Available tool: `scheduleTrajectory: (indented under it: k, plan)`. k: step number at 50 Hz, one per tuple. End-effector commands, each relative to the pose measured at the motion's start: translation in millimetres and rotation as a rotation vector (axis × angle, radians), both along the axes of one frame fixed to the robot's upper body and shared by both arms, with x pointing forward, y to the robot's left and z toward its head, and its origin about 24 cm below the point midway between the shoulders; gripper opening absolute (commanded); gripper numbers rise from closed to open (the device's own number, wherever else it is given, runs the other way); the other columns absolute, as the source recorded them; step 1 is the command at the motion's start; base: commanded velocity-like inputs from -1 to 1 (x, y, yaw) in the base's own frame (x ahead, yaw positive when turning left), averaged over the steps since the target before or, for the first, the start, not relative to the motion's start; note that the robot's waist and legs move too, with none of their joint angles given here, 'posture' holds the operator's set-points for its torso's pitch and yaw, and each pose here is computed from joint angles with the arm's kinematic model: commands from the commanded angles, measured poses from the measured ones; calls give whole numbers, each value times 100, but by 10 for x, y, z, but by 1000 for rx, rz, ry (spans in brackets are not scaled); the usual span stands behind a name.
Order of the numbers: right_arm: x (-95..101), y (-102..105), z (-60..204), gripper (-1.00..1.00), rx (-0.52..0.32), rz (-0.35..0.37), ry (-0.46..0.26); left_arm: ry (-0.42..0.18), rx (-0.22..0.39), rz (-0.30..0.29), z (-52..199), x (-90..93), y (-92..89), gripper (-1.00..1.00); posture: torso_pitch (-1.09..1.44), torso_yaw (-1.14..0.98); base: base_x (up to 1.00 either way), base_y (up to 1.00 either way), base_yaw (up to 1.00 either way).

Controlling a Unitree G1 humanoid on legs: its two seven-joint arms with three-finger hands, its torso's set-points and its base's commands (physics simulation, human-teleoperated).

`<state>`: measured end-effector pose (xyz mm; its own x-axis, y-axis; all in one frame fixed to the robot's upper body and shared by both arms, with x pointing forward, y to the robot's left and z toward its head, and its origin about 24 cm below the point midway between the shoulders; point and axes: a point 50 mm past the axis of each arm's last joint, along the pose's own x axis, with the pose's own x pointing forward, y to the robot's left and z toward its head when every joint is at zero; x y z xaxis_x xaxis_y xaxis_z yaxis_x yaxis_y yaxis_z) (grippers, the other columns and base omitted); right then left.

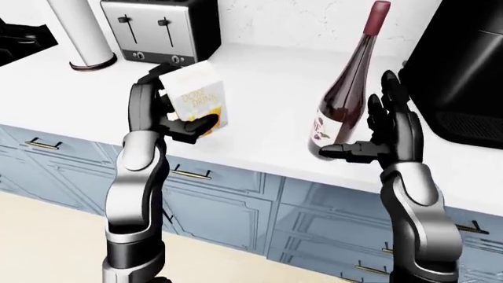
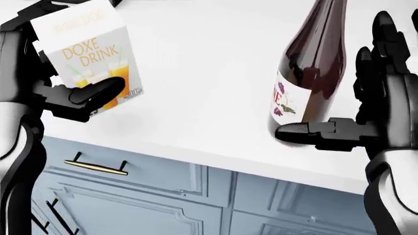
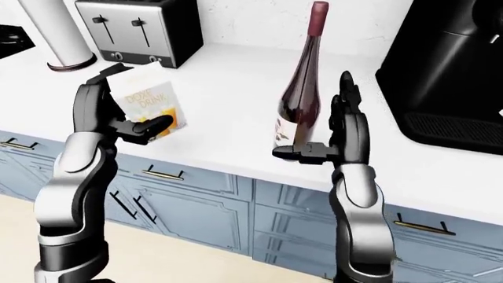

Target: Move the drinks to the dining counter.

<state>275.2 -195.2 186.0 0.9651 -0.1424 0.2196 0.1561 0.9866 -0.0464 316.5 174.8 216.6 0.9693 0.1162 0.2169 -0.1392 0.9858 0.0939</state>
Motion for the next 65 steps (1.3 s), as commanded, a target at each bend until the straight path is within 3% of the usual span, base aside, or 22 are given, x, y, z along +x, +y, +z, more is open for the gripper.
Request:
scheduleTrajectory:
  k: [1, 31, 33, 37, 39, 40, 42, 44, 65]
  plan:
    - [2, 5, 151, 100, -20, -4, -91, -97, 0, -8, 190, -41, -23, -100, 0, 0, 0, 0, 0]
    - [316, 180, 79, 95, -39, 38, -44, -124, -10, -17, 264, -97, -46, -100, 0, 0, 0, 0, 0]
    - [326, 192, 78, 73, -41, 41, -43, -126, -11, -16, 269, -103, -41, -100, 0, 0, 0, 0, 0]
    - [320, 221, 77, 2, -43, 51, -41, -132, -11, -23, 281, -130, -52, -100, 0, 0, 0, 0, 0]
    - [318, 224, 76, -19, -43, 53, -42, -134, -11, -26, 283, -136, -56, -100, 0, 0, 0, 0, 0]
    - [308, 227, 81, -46, -44, 54, -43, -136, -9, -27, 288, -147, -59, -100, 0, 0, 0, 0, 0]
    - [295, 225, 85, -80, -44, 55, -44, -137, -8, -28, 292, -156, -61, -100, 0, 0, 0, 0, 0]
    - [263, 213, 100, -100, -46, 51, -50, -136, -7, -28, 283, -159, -58, -100, 0, 0, 0, 0, 0]
    - [-7, 284, 467, -100, -23, 85, -126, -139, 5, -35, 318, -184, -79, -100, 0, 0, 0, 0, 0]
